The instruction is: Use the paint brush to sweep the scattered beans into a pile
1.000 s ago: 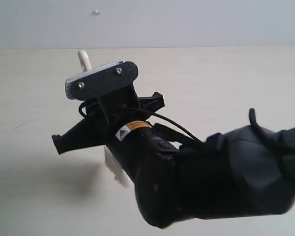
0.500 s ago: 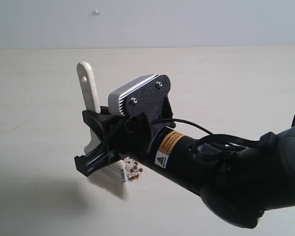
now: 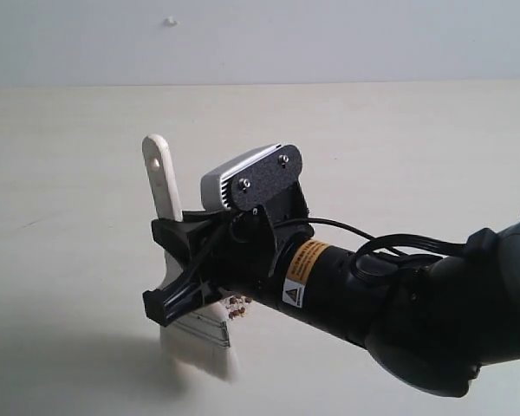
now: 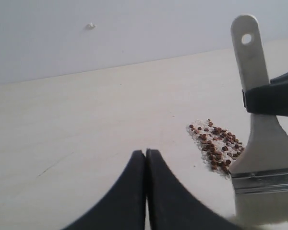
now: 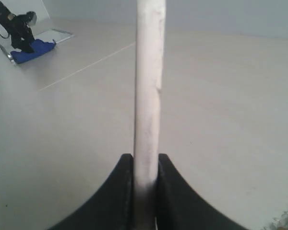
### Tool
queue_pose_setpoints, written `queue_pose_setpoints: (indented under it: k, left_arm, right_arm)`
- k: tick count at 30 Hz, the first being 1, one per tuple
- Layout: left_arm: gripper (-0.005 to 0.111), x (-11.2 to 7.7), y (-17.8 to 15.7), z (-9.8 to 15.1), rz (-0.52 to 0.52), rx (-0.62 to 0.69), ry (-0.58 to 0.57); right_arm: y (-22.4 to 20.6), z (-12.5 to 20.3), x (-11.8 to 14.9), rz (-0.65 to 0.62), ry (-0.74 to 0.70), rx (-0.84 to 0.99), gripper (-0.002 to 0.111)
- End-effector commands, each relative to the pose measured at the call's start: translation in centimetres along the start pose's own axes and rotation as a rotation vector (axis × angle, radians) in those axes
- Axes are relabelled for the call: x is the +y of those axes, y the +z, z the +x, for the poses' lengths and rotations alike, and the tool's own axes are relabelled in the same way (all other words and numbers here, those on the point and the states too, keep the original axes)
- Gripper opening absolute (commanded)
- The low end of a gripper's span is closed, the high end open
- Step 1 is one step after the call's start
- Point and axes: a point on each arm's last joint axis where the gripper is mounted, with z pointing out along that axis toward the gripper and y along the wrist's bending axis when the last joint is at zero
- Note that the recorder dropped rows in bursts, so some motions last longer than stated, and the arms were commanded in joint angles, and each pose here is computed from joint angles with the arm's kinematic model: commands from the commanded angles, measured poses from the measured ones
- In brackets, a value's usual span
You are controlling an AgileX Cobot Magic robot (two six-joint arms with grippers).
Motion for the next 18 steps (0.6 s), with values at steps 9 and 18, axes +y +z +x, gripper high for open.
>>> queue_pose_setpoints:
  k: [9,18]
  left_arm:
    - [0.0,0.0,0.0,0.1,0.003,0.001,0.006]
    - [0.0,0.0,0.0,0.1,0.003,0.001,0.006]
  right_arm:
    - [-0.5,0.0,-2.3,0.243,-0.071,0.04,0.0]
    - [-0.5,-0.8,-3.9,0.243,-0.123,0.006,0.0]
